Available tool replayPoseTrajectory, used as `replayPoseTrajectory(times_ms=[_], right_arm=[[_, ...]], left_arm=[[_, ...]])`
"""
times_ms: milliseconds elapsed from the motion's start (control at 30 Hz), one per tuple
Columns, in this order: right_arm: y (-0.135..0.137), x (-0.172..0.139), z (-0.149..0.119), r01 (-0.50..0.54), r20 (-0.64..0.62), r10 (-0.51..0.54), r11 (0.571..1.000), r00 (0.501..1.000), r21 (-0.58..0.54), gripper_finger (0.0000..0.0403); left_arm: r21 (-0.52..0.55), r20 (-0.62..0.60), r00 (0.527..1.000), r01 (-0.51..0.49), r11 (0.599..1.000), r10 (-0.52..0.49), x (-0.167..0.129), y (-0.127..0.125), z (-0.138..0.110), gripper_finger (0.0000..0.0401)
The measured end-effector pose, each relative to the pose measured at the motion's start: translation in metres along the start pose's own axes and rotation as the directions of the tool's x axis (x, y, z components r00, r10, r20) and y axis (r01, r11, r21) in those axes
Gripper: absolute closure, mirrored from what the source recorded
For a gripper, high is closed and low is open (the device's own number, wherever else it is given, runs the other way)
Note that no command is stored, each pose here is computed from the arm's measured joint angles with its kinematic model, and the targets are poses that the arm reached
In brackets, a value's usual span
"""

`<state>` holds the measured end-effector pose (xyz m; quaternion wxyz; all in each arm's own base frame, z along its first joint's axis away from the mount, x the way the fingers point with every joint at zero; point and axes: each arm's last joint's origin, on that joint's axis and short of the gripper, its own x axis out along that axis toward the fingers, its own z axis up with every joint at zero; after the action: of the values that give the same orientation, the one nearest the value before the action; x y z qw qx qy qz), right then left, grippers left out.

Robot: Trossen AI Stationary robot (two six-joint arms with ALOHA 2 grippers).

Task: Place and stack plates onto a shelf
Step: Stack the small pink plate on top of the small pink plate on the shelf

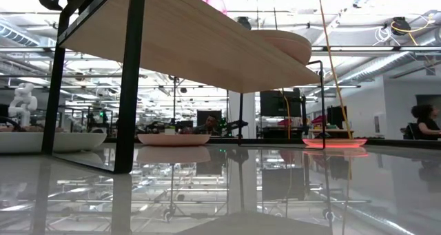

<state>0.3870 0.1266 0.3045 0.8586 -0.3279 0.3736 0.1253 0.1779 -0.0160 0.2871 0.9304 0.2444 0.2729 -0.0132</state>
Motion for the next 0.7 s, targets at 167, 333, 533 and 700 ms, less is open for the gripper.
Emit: replayPoseTrajectory(times_ms=[167, 333, 533, 700], right_arm=[[0.000, 0.000, 0.000, 0.002, 0.005, -0.002, 1.000, 1.000, -0.010, 0.0403], [0.003, 0.007, -0.004, -0.003, -0.007, 0.002, 0.999, 1.000, -0.036, 0.0403], [0.005, 0.011, -0.005, 0.005, 0.006, -0.004, 0.999, 1.000, -0.045, 0.0400], [0.005, 0.011, -0.005, 0.005, 0.005, -0.005, 1.000, 1.000, -0.031, 0.0375]], left_arm=[[0.001, 0.000, 1.000, 0.000, 1.000, 0.000, 0.000, 0.000, 0.000, 0.0320], [0.001, 0.000, 1.000, 0.000, 1.000, 0.000, 0.000, 0.000, 0.000, 0.0320], [0.001, 0.000, 1.000, 0.000, 1.000, 0.000, 0.000, 0.000, 0.000, 0.0320], [0.001, 0.000, 1.000, 0.000, 1.000, 0.000, 0.000, 0.000, 0.000, 0.0320]])
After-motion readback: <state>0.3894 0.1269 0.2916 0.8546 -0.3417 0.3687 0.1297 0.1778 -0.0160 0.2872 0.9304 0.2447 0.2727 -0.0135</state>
